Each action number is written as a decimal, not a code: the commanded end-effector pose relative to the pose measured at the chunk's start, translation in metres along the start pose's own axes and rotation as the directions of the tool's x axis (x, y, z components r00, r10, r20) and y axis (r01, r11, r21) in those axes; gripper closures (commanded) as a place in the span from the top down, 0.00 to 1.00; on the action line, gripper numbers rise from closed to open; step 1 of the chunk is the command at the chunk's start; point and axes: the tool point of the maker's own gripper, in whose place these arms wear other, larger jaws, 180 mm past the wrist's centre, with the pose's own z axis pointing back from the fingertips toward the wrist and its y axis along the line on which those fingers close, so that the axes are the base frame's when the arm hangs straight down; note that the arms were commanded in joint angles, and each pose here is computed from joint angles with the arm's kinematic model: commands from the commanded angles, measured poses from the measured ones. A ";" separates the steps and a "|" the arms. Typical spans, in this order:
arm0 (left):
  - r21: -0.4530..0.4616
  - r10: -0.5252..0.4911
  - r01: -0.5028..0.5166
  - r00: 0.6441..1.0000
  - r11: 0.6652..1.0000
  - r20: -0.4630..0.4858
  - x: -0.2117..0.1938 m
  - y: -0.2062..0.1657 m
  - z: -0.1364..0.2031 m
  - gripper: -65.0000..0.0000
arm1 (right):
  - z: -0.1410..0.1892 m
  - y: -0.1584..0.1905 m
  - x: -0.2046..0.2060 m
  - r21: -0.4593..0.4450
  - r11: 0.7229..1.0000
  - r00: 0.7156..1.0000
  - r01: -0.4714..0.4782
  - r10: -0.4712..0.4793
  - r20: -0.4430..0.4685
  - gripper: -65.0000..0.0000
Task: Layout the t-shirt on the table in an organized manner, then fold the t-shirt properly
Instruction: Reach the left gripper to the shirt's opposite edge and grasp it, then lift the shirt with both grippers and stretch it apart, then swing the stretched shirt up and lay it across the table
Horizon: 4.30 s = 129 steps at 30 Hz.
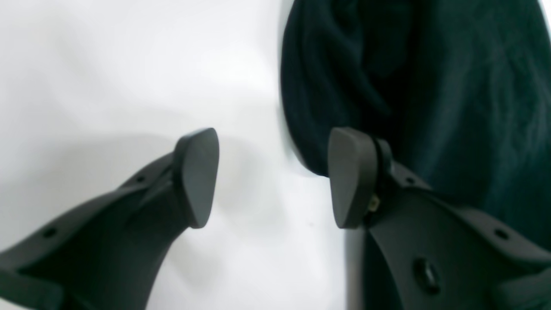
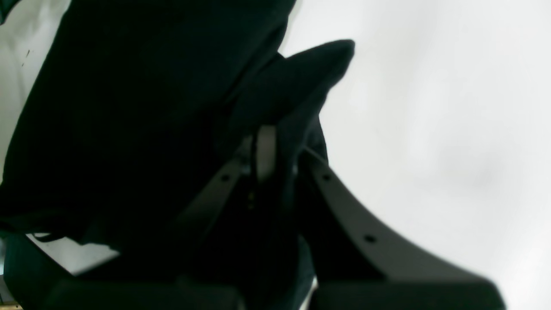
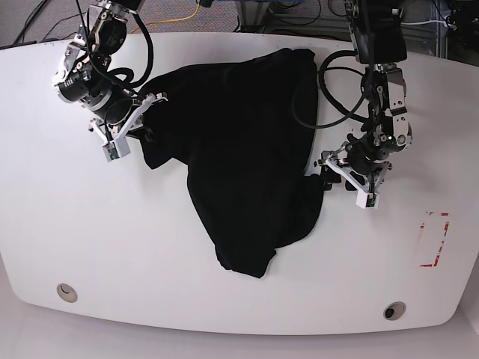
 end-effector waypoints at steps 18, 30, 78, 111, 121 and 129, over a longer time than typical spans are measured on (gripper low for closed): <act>-0.109 -0.014 0.006 0.997 0.994 -0.076 -0.004 -0.041 -0.040 0.58 | 0.006 -0.005 0.014 -0.009 0.999 0.999 -0.033 0.033 0.043 0.00; -0.108 -0.023 0.015 0.997 0.994 -0.077 -0.004 -0.042 -0.041 0.17 | 0.006 -0.005 0.016 -0.009 0.999 0.998 -0.034 0.035 0.046 0.00; 0.133 -0.421 0.417 0.741 0.899 0.523 0.222 -0.045 0.122 0.00 | 0.045 -0.073 0.202 -0.193 0.966 0.902 -0.171 0.233 0.365 0.00; 0.481 -0.586 0.335 0.489 0.810 0.646 0.374 -0.003 0.275 0.00 | 0.145 -0.116 0.420 -0.332 0.900 0.769 -0.283 0.419 0.482 0.00; 0.504 -0.582 0.298 0.494 0.811 0.646 0.383 0.007 0.292 0.00 | 0.161 -0.117 0.438 -0.355 0.887 0.758 -0.295 0.443 0.478 0.00; 0.487 -0.577 0.318 0.546 0.813 0.607 0.362 0.015 0.271 0.00 | 0.145 -0.124 0.420 -0.337 0.895 0.798 -0.291 0.421 0.431 0.00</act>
